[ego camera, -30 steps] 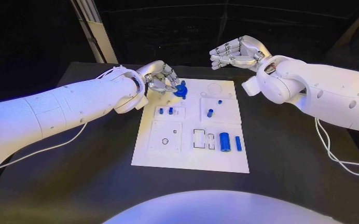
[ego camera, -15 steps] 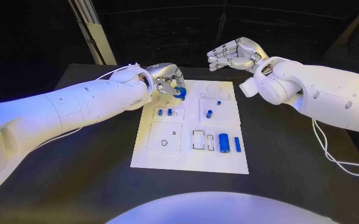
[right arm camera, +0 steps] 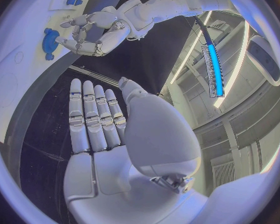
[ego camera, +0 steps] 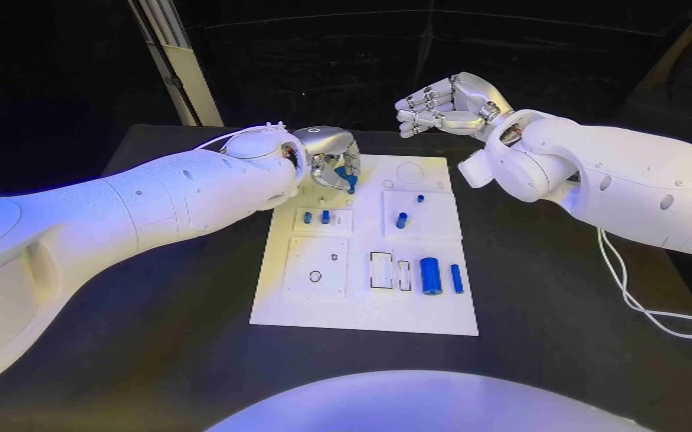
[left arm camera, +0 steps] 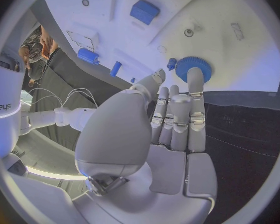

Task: Assemble the parts on the task board

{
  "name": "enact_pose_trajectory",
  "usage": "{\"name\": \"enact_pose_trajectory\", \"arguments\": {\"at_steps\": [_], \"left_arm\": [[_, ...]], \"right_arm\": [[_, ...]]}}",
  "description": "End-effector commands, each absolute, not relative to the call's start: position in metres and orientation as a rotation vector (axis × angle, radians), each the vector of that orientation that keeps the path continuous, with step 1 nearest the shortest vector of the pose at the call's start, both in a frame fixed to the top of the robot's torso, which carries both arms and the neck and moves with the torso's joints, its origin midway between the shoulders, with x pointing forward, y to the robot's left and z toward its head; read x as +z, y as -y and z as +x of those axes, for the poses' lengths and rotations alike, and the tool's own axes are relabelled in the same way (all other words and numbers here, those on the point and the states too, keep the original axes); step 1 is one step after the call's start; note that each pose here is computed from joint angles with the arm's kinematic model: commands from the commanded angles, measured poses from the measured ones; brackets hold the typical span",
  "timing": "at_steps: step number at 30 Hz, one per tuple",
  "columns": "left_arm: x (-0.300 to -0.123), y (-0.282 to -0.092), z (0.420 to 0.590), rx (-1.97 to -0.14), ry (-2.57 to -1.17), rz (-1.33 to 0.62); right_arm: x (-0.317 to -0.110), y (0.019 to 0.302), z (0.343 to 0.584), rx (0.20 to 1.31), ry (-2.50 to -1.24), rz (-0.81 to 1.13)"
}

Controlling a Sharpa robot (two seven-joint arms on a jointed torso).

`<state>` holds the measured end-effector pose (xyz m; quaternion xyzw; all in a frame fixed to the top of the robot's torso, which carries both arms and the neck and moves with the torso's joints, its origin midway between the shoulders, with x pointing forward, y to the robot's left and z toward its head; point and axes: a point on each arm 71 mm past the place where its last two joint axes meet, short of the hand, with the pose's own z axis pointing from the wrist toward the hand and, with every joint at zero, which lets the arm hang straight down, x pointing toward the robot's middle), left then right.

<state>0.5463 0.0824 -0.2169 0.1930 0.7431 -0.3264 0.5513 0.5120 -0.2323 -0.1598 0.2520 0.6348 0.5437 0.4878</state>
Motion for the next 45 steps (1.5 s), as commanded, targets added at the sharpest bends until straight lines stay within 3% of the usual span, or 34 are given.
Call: {"name": "enact_pose_trajectory", "arguments": {"at_steps": [1,21,45], "left_arm": [[-0.219,-0.079,0.546,-0.724,-1.795,0.509],[-0.223,-0.065,0.546,-0.675,-1.852,0.546],[-0.229,-0.062,0.553,-0.617,-1.920,0.541]], "right_arm": [[-0.158,0.230,0.512,1.335,-1.541,0.609],[-0.158,0.227,0.512,1.340,-1.542,0.607],[-0.158,0.225,0.511,1.344,-1.542,0.605]]}}
